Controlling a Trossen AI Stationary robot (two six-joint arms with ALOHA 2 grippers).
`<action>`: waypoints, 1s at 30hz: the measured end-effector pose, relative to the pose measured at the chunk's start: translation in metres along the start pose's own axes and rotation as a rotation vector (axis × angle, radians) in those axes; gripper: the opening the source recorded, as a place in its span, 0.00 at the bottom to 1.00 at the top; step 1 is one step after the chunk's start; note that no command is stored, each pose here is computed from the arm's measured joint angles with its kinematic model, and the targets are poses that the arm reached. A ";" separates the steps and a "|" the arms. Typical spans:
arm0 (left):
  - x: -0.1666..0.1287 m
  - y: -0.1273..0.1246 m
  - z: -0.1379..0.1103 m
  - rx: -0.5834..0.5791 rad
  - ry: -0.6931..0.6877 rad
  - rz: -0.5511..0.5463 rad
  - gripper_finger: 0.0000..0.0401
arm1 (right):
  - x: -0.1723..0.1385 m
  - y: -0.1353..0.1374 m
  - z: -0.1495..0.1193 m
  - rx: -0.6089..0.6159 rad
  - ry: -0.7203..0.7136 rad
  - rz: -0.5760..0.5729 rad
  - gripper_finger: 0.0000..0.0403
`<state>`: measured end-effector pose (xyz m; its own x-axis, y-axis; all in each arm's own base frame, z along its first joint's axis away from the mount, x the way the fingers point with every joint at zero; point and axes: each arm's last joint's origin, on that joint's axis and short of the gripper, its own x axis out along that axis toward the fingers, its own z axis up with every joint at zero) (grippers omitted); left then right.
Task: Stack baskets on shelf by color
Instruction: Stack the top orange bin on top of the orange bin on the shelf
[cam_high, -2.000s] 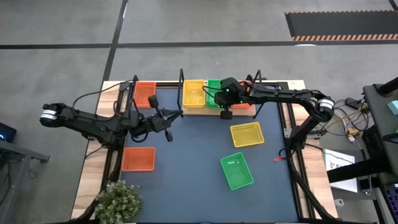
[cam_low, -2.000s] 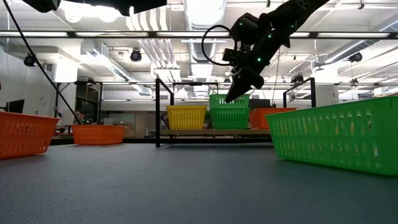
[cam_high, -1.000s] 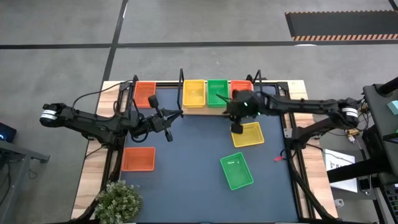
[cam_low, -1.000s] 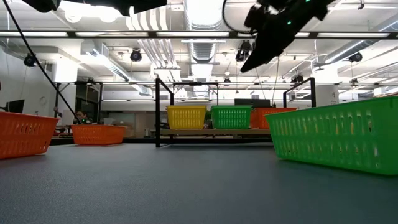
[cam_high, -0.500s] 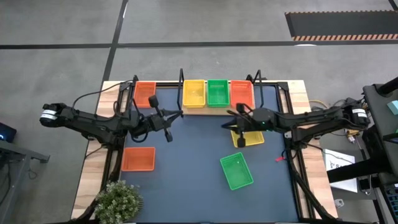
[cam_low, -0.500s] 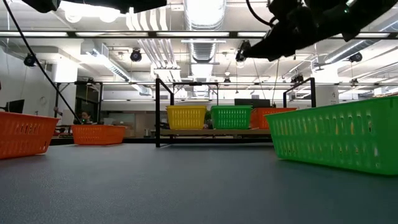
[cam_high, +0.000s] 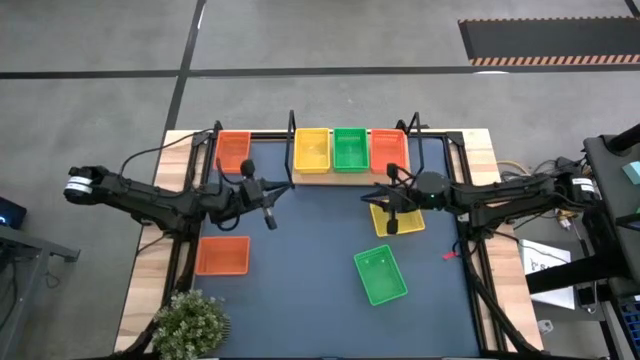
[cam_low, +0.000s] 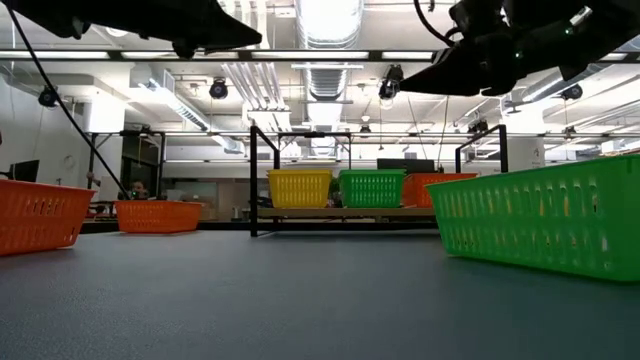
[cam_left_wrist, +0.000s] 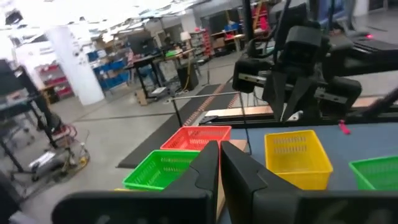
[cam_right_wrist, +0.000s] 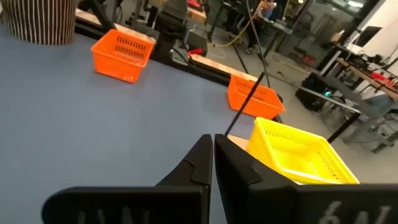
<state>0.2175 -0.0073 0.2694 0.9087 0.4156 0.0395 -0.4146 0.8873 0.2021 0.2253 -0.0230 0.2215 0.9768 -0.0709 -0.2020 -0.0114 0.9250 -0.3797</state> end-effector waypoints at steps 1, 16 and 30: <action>0.000 0.000 0.000 -0.013 0.002 0.002 0.00 | -0.002 -0.001 0.000 0.000 -0.004 0.000 0.02; -0.001 0.014 -0.019 -0.096 0.471 0.173 0.00 | -0.036 -0.001 0.004 0.071 -0.060 -0.011 0.02; -0.011 0.097 -0.042 -0.008 1.268 -0.019 0.01 | -0.037 -0.001 0.004 0.052 -0.060 -0.011 0.02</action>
<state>0.1656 0.0823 0.2479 0.2319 0.2980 -0.9260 -0.4063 0.8946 0.1862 0.1902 -0.0202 0.2333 0.9880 -0.0602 -0.1425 0.0093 0.9426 -0.3338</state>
